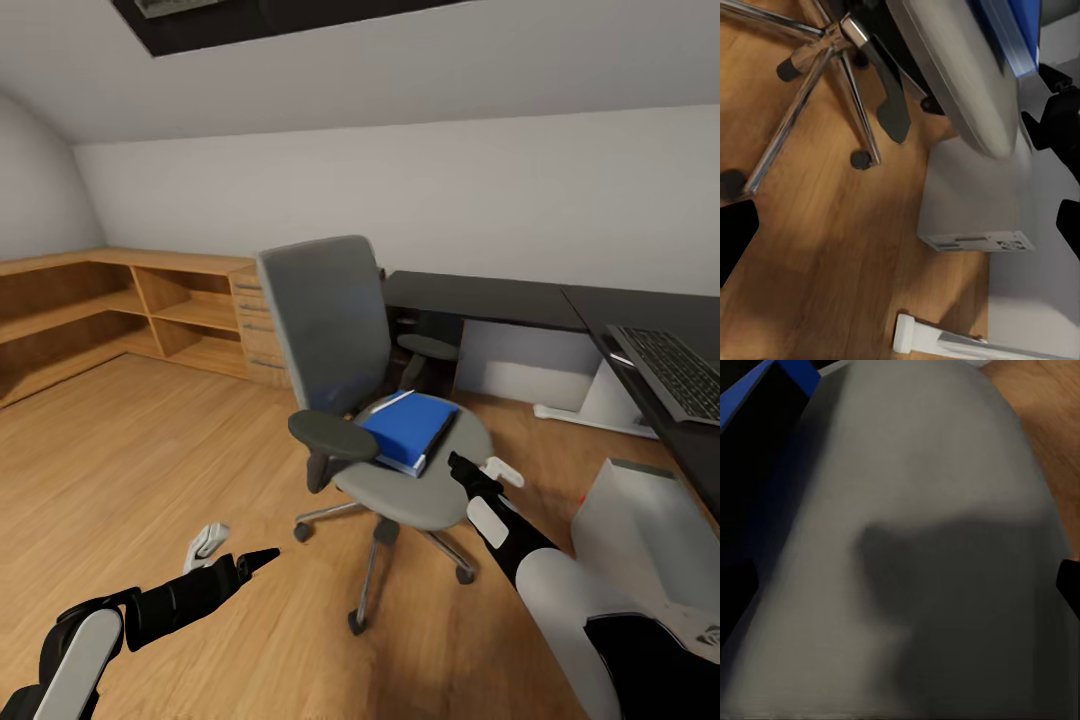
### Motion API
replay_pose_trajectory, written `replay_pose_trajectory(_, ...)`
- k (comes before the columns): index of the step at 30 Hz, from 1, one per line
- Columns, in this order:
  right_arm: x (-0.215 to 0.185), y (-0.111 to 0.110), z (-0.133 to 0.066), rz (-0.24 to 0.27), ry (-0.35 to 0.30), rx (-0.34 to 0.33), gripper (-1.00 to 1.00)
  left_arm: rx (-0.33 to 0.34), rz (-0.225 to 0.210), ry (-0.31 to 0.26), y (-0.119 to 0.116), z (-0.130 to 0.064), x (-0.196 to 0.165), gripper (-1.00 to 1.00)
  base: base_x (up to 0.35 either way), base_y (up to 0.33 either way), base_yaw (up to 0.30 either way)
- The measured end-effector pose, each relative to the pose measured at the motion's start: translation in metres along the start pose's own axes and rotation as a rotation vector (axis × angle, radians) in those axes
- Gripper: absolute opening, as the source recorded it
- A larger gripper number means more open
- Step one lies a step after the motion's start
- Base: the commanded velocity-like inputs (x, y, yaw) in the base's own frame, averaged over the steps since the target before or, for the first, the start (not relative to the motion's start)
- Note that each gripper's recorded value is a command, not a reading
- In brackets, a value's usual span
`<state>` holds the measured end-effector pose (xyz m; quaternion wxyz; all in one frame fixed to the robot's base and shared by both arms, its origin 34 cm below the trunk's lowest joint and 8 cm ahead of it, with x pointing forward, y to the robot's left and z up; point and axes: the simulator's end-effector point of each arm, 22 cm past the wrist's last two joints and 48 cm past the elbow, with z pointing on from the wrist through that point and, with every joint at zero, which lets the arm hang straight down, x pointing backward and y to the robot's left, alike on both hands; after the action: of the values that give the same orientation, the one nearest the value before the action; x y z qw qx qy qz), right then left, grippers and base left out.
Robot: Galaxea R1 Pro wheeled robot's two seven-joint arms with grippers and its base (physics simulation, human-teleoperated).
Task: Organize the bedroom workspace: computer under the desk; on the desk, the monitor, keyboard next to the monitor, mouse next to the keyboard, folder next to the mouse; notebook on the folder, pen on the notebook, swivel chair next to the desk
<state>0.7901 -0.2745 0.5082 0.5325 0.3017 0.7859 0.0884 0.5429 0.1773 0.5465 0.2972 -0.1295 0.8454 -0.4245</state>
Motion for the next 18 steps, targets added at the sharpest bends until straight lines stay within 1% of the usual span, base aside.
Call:
replay_pose_trajectory(8, -0.0007, 0.0012, -0.0001, -0.003, -0.002, -0.003, 1.0, 0.0, 0.0, 0.0, 0.0, -0.0001, 0.0, 1.0, 0.0, 0.0, 0.276)
replay_pose_trajectory(18, -0.0065, -0.0084, 0.0015, -0.006, -0.009, 0.01, 1.0, 0.0, 0.0, 0.0, -0.0001, -0.0001, 0.0, 1.0, 0.0, 0.0, 0.276)
